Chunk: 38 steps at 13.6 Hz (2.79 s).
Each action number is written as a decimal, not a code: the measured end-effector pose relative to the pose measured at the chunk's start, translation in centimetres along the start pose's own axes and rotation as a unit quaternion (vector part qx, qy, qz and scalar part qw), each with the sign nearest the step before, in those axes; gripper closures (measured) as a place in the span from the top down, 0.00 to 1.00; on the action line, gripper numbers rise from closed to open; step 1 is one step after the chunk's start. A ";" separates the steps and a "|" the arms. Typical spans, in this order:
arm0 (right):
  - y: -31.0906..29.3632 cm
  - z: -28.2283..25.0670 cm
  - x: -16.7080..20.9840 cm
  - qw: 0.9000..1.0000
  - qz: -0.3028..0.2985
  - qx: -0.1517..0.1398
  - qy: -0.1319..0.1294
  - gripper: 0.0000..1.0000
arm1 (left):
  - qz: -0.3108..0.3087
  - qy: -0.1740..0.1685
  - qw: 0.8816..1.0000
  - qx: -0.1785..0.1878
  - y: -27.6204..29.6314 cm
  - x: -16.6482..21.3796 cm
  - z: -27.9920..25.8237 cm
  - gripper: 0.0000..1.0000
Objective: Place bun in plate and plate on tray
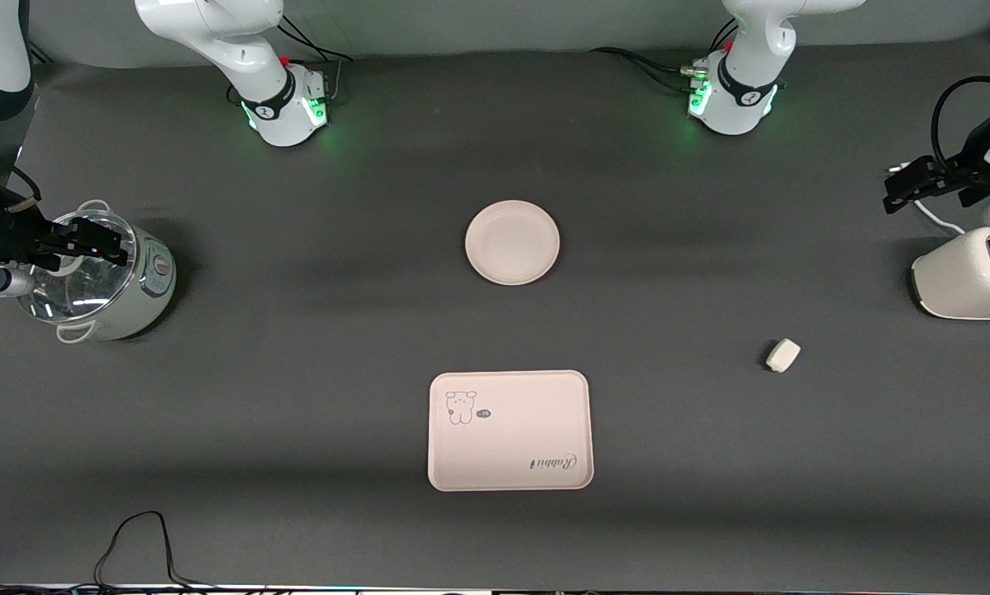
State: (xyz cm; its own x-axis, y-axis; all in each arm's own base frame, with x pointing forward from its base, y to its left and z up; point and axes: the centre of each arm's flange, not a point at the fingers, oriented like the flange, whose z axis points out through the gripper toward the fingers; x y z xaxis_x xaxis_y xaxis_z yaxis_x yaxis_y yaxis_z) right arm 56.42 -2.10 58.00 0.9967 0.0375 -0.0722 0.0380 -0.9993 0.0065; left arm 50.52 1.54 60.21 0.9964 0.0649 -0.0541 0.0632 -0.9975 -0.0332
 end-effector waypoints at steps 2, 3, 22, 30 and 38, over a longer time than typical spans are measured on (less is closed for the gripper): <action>0.0 0.0 0.0 1.000 0.000 0.000 0.000 1.00 | 0.002 -0.005 1.000 0.001 0.3 -0.2 -0.2 1.00; 0.0 0.0 0.0 1.000 0.000 0.000 0.000 1.00 | 0.004 -0.010 1.000 0.002 0.6 -0.3 -0.4 1.00; 0.0 0.0 0.0 1.000 0.000 0.000 0.000 1.00 | -0.003 0.001 1.000 0.002 0.5 0.9 -3.5 1.00; 0.0 0.0 0.0 1.000 0.000 0.000 0.000 1.00 | -0.001 -0.027 1.000 0.002 0.8 5.7 2.6 1.00; 0.0 0.0 0.0 1.000 0.000 0.000 -0.001 1.00 | -0.002 -0.040 0.999 -0.009 1.4 10.0 19.9 1.00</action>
State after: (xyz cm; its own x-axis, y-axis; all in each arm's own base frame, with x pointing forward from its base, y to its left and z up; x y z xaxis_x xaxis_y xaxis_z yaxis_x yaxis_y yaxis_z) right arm 56.39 -2.12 58.00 0.9966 0.0377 -0.0732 0.0383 -0.9992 0.0063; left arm 59.44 1.39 39.73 0.9884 0.0702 -0.1344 0.0689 -0.9975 -0.0149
